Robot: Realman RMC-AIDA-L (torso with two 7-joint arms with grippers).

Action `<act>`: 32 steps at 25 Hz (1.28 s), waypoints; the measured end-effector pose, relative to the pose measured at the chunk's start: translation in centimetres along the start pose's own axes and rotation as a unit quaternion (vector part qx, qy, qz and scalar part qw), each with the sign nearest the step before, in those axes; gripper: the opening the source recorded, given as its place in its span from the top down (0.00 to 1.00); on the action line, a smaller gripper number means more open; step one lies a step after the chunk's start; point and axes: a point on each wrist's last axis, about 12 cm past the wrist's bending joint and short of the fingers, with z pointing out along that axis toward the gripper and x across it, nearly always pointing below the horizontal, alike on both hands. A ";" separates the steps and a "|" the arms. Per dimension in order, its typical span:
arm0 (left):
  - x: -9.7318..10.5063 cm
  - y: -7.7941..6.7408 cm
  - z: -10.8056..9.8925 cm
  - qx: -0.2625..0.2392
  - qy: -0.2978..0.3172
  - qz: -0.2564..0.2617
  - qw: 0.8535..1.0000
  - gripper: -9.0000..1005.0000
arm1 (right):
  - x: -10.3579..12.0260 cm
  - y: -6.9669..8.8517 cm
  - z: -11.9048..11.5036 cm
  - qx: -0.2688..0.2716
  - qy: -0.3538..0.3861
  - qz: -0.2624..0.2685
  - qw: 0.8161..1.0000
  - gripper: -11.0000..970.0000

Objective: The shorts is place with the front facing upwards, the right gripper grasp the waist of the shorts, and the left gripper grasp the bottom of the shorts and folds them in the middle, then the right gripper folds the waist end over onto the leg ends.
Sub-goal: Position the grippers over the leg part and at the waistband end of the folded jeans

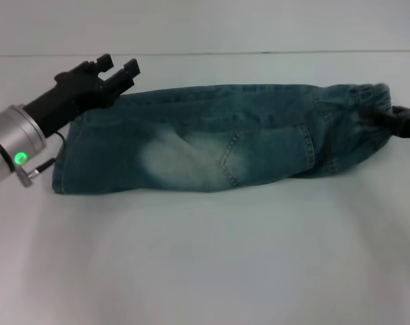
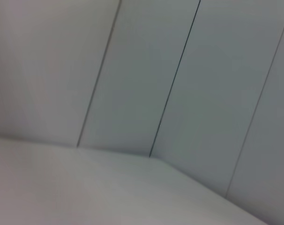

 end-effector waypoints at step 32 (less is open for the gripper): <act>2.3 -2.2 1.5 -0.012 -0.075 0.015 0.997 0.99 | 1.9 -2.3 -5.6 0.092 -0.018 -0.036 0.995 0.81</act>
